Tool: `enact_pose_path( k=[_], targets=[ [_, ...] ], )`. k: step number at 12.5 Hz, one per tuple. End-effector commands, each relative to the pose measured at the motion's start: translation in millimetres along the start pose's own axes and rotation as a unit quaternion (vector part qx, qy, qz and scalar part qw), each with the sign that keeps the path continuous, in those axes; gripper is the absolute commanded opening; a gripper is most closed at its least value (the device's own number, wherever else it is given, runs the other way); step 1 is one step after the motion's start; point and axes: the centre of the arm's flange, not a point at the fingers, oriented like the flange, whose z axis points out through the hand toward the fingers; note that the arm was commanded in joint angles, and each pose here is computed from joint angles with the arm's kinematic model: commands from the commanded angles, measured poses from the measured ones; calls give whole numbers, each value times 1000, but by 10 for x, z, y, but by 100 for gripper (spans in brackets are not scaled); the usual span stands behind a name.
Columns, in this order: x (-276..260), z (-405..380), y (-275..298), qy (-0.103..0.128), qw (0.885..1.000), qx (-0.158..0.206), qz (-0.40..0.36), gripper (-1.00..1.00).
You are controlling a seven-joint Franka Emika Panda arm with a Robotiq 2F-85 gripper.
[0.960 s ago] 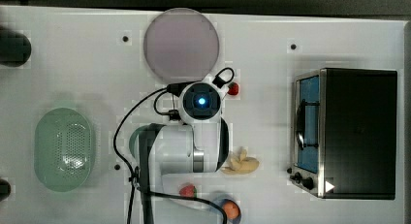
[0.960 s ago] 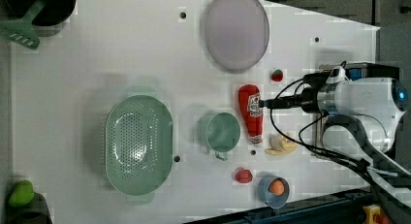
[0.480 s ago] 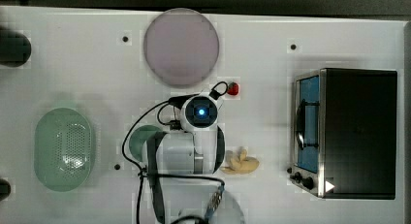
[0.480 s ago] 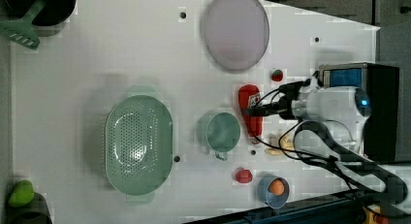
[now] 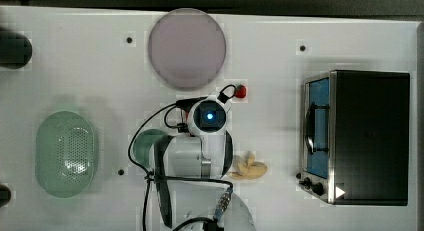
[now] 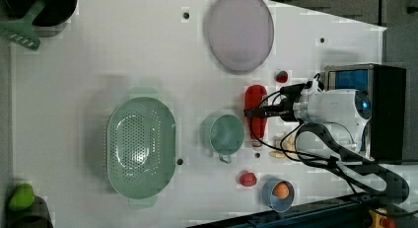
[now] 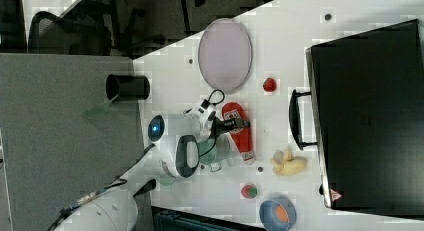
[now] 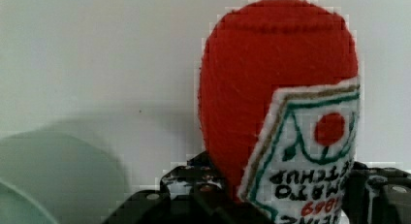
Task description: Pick Ketchup from the table and place it in strainer.
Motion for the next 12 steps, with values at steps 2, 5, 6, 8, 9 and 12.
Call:
enact_pose_path(
  k=[2,5,6,8,9,12],
  targets=[
    [159,-926,-152,41,998,-18,-32,25],
    [162,-1658,-406,29,998,-28,-40,25],
    [152,-1904,-499,27,999,-31,-32,25],
    [93,-2257,-772,19,999,-37,-11,25],
    [68,-2378,-960,22,999,-41,1,25],
    [3,-2471,-1632,29,997,-44,49,25]
  ],
)
